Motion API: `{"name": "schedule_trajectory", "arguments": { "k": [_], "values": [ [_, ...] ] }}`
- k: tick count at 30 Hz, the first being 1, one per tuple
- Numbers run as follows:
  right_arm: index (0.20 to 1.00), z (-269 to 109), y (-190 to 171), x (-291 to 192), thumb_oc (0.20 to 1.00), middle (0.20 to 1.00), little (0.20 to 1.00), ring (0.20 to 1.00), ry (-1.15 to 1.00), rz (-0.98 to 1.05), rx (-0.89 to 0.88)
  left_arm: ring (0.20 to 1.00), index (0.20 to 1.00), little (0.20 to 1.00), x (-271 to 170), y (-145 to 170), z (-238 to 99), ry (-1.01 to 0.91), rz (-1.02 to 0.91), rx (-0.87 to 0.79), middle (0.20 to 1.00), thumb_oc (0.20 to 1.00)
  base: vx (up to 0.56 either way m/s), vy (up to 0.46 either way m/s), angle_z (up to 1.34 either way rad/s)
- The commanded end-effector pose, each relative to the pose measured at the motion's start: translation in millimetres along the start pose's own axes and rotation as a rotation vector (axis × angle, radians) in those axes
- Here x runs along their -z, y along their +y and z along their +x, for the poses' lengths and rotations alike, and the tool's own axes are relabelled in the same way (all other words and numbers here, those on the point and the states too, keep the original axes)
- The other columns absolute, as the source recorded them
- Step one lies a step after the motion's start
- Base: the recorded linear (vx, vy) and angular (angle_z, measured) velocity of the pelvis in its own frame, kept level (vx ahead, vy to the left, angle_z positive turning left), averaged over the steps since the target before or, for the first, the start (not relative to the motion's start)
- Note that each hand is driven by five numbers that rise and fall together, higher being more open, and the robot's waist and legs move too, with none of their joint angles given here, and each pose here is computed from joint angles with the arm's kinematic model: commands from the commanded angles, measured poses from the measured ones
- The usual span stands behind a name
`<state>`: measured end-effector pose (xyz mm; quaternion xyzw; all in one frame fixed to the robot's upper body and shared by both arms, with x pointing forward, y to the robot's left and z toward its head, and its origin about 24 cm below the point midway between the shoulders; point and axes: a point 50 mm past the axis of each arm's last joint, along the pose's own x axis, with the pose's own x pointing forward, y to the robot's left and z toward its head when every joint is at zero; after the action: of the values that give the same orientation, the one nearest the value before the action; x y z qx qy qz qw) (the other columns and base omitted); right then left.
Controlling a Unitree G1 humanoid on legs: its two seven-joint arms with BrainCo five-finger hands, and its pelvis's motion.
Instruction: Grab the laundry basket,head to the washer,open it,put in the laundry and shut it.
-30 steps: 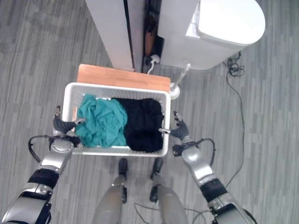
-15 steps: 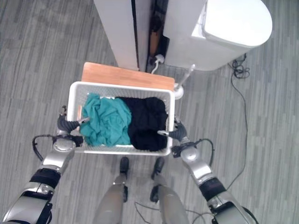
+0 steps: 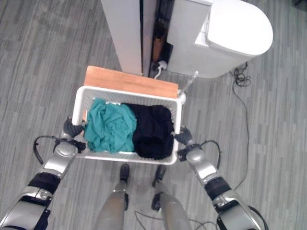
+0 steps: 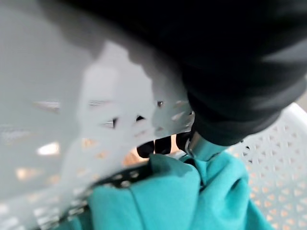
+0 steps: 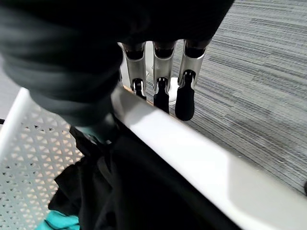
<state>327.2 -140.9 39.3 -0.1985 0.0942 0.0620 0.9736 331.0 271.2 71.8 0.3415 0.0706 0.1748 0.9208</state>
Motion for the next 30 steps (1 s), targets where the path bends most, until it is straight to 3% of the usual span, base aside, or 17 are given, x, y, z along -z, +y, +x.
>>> {"name": "schedule_trajectory", "arguments": {
  "k": [1, 11, 19, 30],
  "values": [
    [0.200, -1, 2, -19, 0.200, 0.200, 0.200, 0.200, -0.102, -0.022, -0.003, 0.200, 0.200, 0.200, -8, -1, 3, -0.037, 0.088, 0.059, 0.200, 0.200, 0.00, 0.000, 0.00],
    [0.200, -6, 0, -4, 0.200, 0.200, 0.200, 0.200, -0.063, 0.019, 0.027, 0.200, 0.200, 0.200, -11, -11, -6, -0.091, 0.128, 0.105, 0.200, 0.200, 0.01, 0.010, 0.00],
    [0.200, -22, -6, 26, 0.200, 0.200, 0.200, 0.200, 0.007, 0.088, 0.041, 0.200, 0.200, 0.200, 10, -37, -35, -0.102, 0.153, 0.221, 0.200, 0.200, 0.07, 0.090, 0.01],
    [0.200, -46, -39, 43, 0.200, 0.200, 0.200, 0.200, 0.008, 0.123, 0.111, 0.200, 0.200, 0.200, 11, -45, -61, -0.187, 0.158, 0.342, 0.200, 0.200, 0.08, 0.082, -0.10]
  ]
}}
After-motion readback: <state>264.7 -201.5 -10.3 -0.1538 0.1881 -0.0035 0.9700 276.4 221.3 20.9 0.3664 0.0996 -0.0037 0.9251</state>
